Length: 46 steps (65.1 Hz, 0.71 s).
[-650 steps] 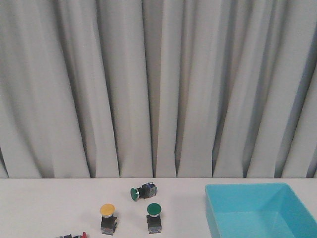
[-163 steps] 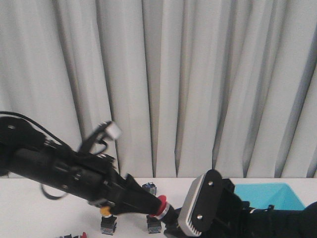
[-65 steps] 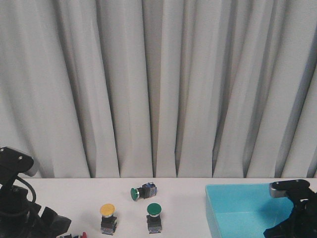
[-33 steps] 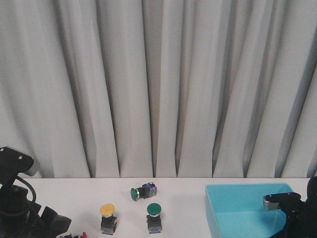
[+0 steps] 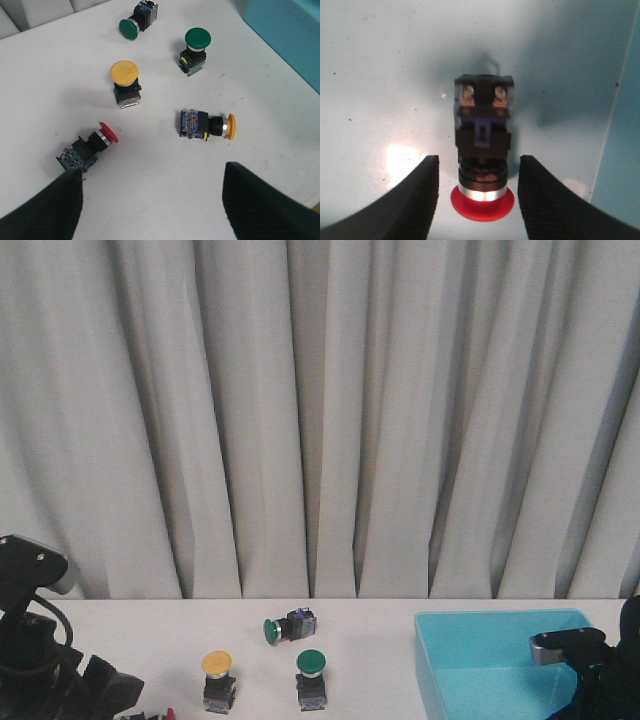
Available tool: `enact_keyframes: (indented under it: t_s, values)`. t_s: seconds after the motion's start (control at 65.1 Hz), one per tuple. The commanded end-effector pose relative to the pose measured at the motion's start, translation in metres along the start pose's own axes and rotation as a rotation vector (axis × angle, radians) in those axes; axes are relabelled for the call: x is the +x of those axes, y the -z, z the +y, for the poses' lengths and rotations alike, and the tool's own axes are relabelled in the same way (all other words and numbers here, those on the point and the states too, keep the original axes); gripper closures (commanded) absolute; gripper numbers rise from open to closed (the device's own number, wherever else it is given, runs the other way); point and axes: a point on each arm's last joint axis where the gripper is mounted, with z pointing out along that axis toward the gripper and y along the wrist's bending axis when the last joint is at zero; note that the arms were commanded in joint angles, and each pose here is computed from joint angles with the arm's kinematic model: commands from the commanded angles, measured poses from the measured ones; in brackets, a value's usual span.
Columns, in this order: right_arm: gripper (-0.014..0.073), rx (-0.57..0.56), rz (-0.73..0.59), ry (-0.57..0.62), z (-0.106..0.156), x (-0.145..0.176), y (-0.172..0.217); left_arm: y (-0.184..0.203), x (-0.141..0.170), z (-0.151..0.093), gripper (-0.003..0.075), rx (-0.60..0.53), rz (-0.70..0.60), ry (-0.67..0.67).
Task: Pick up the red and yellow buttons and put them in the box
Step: 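Release the red button in the box and raise the right gripper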
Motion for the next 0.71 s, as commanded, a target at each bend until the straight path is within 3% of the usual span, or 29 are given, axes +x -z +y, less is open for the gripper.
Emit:
enact_keyframes:
  t_s: [0.0,0.261,0.461,0.691]
  values:
    - [0.0207,0.028,-0.101,0.01,-0.003,-0.009,0.029,0.012,-0.013,-0.001,0.0166,-0.019,-0.102,0.019]
    - [0.0223,0.028,-0.233,-0.033,0.003,0.002,0.085,0.012,-0.013,-0.001,0.0166,-0.02,-0.101,0.018]
    - [0.0246,0.072,-0.413,-0.022,0.014,0.04,0.131,0.012,-0.013,-0.001,0.0166,-0.02,-0.102,0.017]
    - [0.0258,0.086,-0.508,-0.006,0.027,0.082,0.171,0.012,-0.014,-0.001,0.0166,-0.024,-0.108,0.015]
